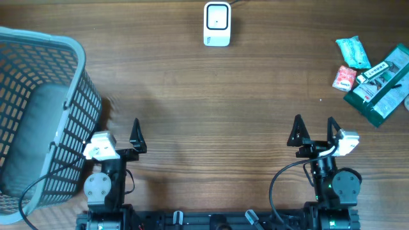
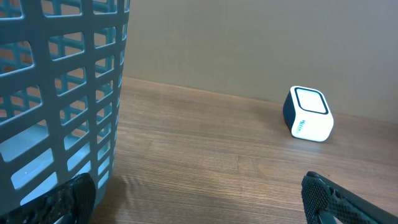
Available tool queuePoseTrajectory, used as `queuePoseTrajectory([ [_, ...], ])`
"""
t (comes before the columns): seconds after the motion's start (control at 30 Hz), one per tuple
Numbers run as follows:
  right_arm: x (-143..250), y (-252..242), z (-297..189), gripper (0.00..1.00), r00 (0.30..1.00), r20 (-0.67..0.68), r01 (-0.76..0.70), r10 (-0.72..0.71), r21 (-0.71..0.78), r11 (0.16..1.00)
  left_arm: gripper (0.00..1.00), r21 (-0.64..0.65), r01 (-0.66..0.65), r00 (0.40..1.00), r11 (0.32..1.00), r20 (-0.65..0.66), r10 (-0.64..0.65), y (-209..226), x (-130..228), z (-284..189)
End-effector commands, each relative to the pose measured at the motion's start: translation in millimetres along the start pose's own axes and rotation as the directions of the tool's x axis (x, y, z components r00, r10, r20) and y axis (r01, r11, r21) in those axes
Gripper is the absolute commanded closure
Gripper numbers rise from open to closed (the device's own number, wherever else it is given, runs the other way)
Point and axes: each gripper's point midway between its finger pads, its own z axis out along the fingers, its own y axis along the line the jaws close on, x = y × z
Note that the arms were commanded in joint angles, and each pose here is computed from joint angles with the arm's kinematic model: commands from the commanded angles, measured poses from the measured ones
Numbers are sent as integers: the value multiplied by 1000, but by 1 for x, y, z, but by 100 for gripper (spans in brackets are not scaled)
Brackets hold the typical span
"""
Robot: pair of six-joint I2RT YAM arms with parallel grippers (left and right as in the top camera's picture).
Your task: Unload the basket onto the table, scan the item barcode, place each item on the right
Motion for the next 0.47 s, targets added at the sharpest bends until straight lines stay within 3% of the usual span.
queuePoseTrajectory([
  [0.0,-1,4,-1,0,1000,4,14,-14,-22,1000,0,7,-23,1000,1000,2,23,-1,0,0],
  [0.43,-1,4,0,0,1000,3,14,-13,-22,1000,0,7,-23,1000,1000,1,23,-1,1,0],
])
